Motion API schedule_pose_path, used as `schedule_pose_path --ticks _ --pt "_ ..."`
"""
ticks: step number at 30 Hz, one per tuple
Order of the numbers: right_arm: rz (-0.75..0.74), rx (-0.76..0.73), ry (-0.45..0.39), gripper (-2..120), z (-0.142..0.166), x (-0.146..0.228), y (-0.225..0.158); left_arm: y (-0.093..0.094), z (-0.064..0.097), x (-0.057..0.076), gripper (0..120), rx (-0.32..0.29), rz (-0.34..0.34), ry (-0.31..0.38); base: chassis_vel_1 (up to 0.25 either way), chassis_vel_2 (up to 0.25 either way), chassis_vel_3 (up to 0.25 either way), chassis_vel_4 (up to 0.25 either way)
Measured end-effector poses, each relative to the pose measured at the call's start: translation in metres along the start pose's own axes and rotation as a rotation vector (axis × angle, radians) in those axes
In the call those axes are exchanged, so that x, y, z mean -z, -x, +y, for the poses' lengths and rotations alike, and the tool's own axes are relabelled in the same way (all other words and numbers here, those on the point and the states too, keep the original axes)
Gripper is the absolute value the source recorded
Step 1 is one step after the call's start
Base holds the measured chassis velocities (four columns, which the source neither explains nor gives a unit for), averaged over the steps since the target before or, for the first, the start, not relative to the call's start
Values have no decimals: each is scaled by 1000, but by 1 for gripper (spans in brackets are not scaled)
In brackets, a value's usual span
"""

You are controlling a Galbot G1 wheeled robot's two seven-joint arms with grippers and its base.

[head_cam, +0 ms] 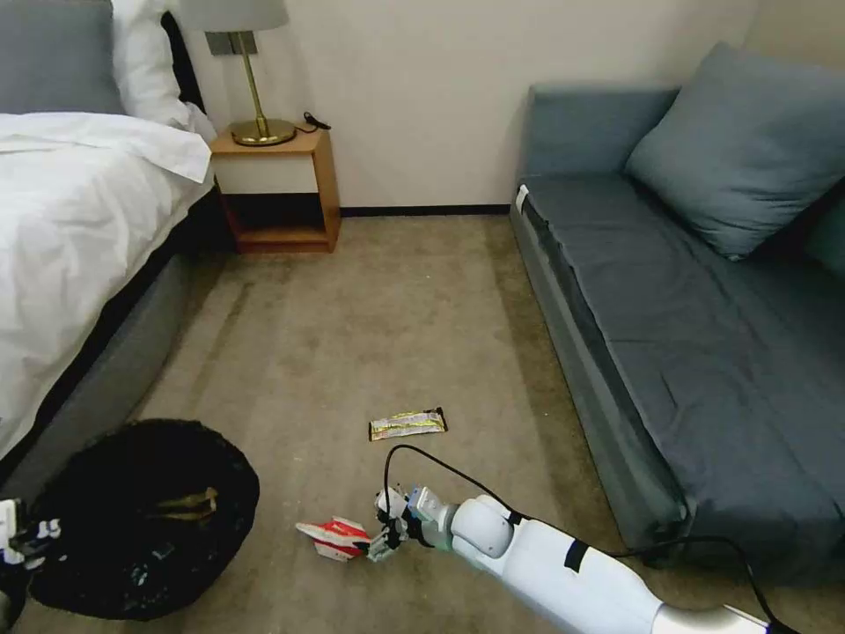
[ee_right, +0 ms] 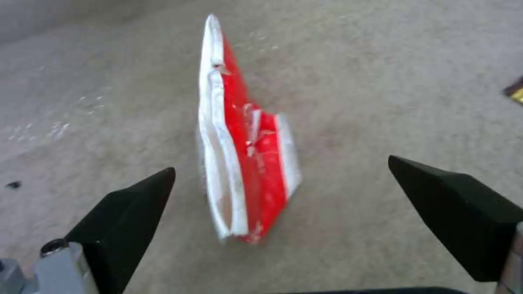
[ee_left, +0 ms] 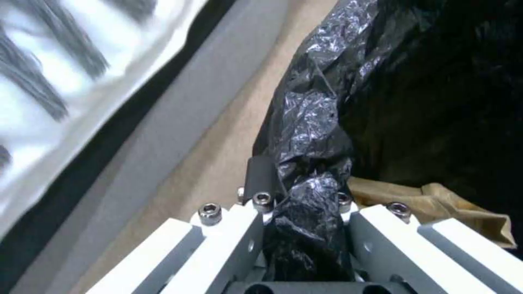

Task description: Pick up the trash bin, then pick up the garbage on the floor and place it into the trash bin.

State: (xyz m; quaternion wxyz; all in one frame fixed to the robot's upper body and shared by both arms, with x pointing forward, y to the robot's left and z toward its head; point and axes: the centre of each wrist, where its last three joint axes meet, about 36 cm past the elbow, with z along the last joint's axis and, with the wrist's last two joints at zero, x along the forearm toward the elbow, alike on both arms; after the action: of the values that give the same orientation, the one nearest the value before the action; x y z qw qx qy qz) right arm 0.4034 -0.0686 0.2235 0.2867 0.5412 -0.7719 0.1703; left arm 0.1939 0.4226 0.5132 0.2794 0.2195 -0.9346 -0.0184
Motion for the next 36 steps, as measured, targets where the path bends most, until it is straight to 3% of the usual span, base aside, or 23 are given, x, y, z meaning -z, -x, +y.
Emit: schedule_pose_path --ticks 13,24,25,27,36 --pt "53 40 -19 100 24 -5 33 -13 18 21 3 19 -28 16 0 0 0 0" --pt "62 -5 -9 95 15 -10 48 -16 15 21 3 14 -32 6 0 0 0 0" --pt "50 -4 -3 85 13 -8 47 -17 13 20 3 11 -32 2 0 0 0 0" --pt "45 0 -6 82 13 -8 46 -16 12 20 3 10 -32 2 0 0 0 0" --pt "32 10 -7 45 13 -4 45 -17 10 18 3 11 -32 -2 0 0 0 0"
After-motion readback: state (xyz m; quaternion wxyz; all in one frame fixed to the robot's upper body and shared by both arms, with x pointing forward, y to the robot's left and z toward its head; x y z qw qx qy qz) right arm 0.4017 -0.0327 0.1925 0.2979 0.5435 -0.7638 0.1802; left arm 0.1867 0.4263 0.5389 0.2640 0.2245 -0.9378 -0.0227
